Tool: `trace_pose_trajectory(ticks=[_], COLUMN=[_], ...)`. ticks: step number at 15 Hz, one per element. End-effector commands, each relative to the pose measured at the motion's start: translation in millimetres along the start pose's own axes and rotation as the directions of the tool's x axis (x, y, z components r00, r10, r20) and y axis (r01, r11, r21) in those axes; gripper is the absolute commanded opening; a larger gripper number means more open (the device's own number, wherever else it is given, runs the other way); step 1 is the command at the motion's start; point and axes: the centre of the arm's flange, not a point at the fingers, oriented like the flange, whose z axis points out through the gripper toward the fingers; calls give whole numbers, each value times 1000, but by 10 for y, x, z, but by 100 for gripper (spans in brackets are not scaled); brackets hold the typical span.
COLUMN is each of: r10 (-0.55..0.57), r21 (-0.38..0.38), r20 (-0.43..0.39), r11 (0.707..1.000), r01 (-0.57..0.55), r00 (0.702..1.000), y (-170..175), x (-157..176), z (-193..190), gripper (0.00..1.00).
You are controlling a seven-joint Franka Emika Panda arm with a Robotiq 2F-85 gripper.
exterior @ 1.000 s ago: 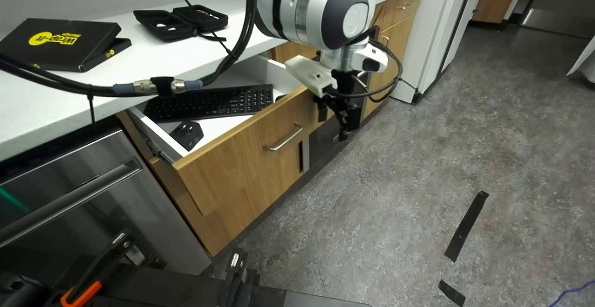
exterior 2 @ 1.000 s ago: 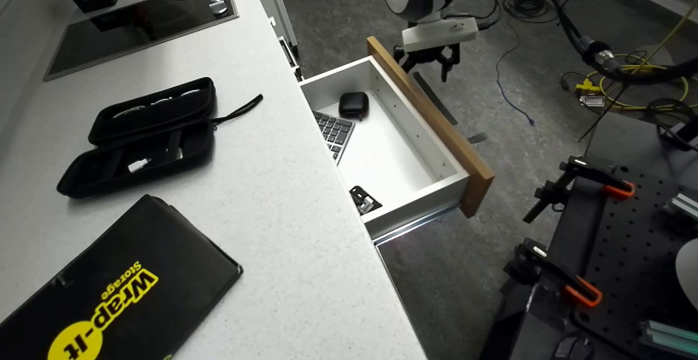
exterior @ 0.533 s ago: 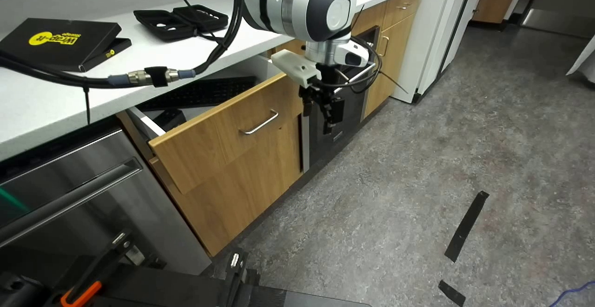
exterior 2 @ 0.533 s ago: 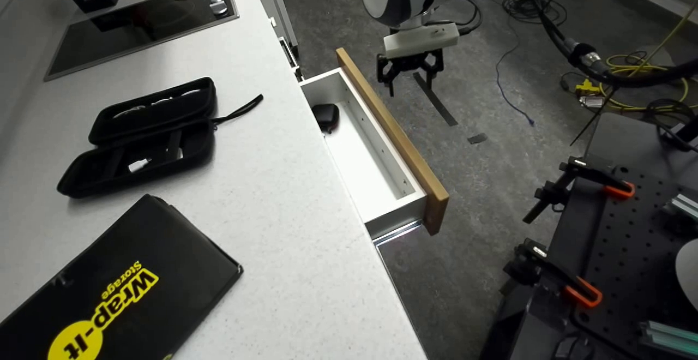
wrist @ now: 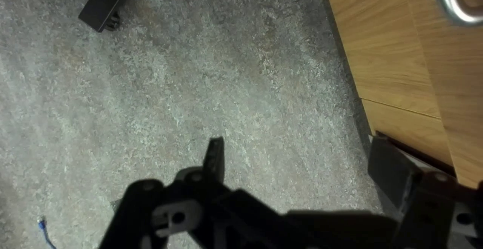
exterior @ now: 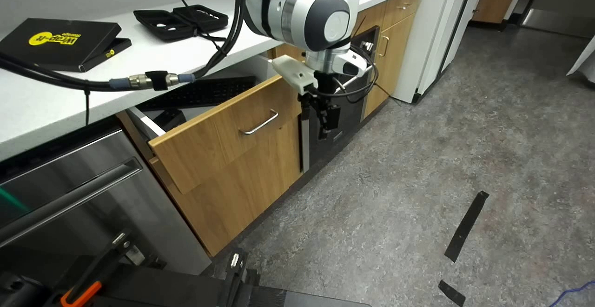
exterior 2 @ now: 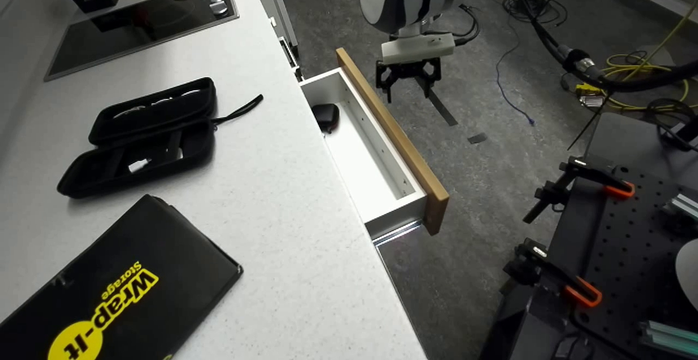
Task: Close the drawer fully
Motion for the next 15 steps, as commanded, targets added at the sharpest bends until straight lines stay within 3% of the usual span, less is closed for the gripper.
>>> trace_pose_trajectory(ticks=[1, 7, 15], r10=[0, -99, -299], r21=[74, 151, 207], r20=[30, 14, 37], r11=[997, 984, 936], r01=[-3, 96, 285], r00=[1000, 995, 954], y=[-243, -680, -1468], x=[27, -277, -703], z=[247, 274, 287], gripper=[100, 100, 100])
